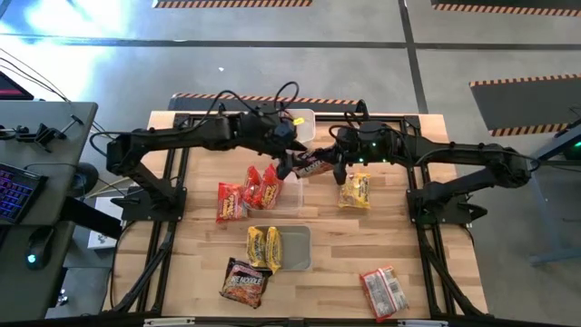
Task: Sort Maruchan noodles
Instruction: Put the black noodle pack into the white bin
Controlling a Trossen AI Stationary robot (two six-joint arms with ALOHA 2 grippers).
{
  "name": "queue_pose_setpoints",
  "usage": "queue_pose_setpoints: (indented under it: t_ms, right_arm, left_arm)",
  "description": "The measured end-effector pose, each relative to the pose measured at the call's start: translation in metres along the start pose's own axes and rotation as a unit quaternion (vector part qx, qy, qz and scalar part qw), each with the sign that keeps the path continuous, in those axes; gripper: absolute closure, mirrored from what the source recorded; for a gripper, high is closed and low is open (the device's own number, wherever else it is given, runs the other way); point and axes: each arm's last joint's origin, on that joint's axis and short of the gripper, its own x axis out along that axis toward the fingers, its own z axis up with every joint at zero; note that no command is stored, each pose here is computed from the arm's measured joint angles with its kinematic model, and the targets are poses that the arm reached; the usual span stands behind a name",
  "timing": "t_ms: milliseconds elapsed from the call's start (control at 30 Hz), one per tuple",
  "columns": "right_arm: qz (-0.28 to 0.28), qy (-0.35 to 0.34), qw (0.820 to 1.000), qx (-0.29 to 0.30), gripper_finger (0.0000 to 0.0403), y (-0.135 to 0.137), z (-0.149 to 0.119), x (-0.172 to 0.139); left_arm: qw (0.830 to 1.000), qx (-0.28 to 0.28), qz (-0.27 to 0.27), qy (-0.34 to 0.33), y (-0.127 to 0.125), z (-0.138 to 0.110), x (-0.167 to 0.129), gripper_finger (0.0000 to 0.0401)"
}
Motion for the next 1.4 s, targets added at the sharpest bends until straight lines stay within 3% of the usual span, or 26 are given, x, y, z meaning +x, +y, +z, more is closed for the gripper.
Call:
queue_pose_setpoints:
  t_ms: [667, 767, 900, 1000, 1133, 1267, 1400]
  right_arm:
    - [0.013, -0.038, 0.999, 0.0, 0.0403, 0.0, 0.008, 0.0]
    - [0.01, -0.04, 0.999, 0.0, 0.0403, -0.001, 0.008, 0.0]
    - [0.004, -0.041, 0.999, 0.0, 0.0399, -0.001, 0.008, 0.0]
    - [-0.002, -0.043, 0.999, -0.001, 0.0374, -0.002, 0.009, 0.0]
    - [-0.012, -0.047, 0.999, 0.009, 0.0313, -0.001, 0.013, -0.002]
    - [-0.032, -0.048, 0.998, 0.02, 0.0255, 0.001, 0.024, -0.009]
    - [-0.097, -0.019, 0.995, -0.014, 0.0237, 0.002, 0.039, -0.033]
  left_arm:
    - [0.999, 0.003, -0.022, 0.041, -0.002, -0.01, 0.01, 0.0174]
    - [0.999, -0.003, -0.022, 0.036, -0.001, -0.009, 0.01, 0.019]
    - [0.999, -0.006, -0.018, 0.034, 0.002, -0.008, 0.009, 0.0239]
    - [0.999, -0.021, -0.015, 0.033, 0.007, -0.008, 0.008, 0.0286]
    - [0.998, -0.048, -0.009, 0.031, 0.015, -0.007, 0.006, 0.0339]
    - [0.996, -0.087, 0.004, 0.026, 0.025, -0.005, 0.003, 0.0343]
    - [0.987, -0.155, 0.031, 0.015, 0.039, -0.003, -0.002, 0.0343]
